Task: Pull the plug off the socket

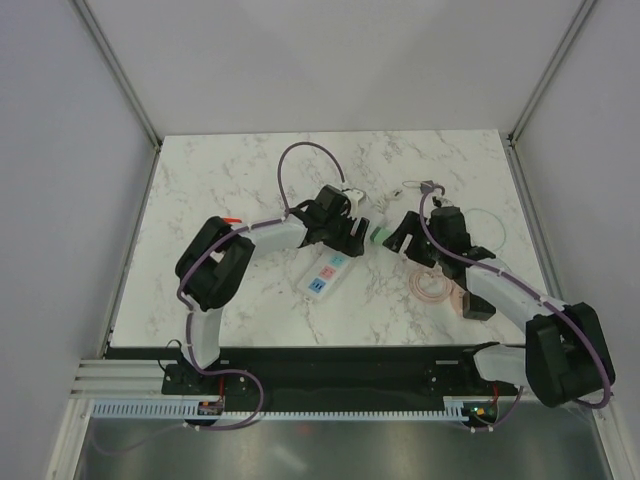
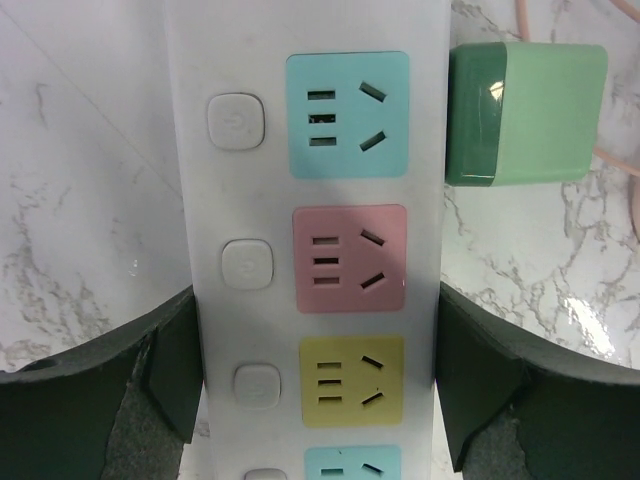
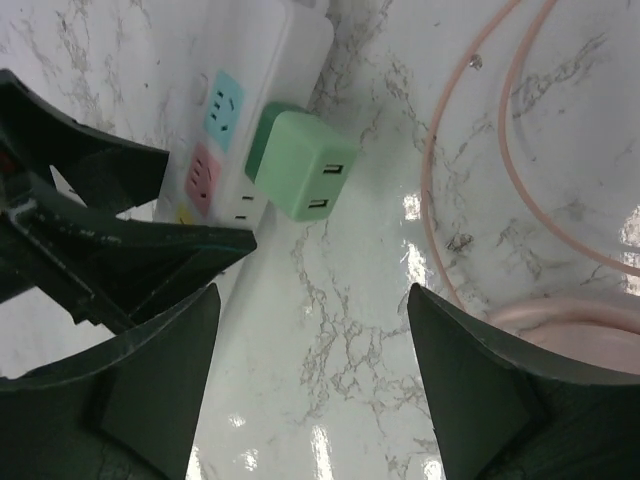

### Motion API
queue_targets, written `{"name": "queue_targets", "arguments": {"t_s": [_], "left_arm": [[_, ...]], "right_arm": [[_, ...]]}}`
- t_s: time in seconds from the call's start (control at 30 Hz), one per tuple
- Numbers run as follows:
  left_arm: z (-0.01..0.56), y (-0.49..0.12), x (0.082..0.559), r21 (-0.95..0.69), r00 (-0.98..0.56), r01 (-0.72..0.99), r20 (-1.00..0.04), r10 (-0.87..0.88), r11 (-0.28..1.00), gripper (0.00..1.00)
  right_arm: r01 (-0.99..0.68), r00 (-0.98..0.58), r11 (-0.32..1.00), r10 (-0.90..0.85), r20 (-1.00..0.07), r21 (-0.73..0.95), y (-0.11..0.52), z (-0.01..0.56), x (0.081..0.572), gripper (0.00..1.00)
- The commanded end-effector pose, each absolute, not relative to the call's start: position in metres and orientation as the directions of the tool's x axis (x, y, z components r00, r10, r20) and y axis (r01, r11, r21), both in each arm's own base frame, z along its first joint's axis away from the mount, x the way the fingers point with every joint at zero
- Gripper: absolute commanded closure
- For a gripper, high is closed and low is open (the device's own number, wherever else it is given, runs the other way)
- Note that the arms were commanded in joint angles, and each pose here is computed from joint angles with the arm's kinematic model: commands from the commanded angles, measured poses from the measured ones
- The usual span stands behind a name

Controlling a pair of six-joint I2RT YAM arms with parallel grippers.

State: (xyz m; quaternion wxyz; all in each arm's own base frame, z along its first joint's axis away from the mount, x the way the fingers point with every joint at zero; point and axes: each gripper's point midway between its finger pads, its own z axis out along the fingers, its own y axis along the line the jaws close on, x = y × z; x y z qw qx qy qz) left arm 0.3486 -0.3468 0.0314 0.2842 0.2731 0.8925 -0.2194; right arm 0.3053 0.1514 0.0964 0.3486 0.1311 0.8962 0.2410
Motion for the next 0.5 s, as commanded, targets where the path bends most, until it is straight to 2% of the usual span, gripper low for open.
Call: {"name": "queue_targets", "arguments": {"t_s": [0.0,0.23,0.47], "left_arm": [[0.019,-0.352,0.302,-0.389,-0.784,0.581,-0.503,0.363,0.715,0.98],[0.016,-0.352,0.294,-0.429,-0.798,0.574,-0.482,0.361,0.697,0.98],[0.015,-0.352,0.294,-0.450,-0.808,0.562,-0.478,0.345,0.694,0.98]], "right_arm": [[0.068,-0.698,0.702,0.541,-0.469,0.709,0.164,0.108,0.326,0.16],[0.086,-0.721,0.677,0.548,-0.423,0.731,0.169,0.091,0.339,0.18],[0.086,-0.715,0.648,0.569,-0.406,0.757,0.174,0.079,0.348,0.27]]}}
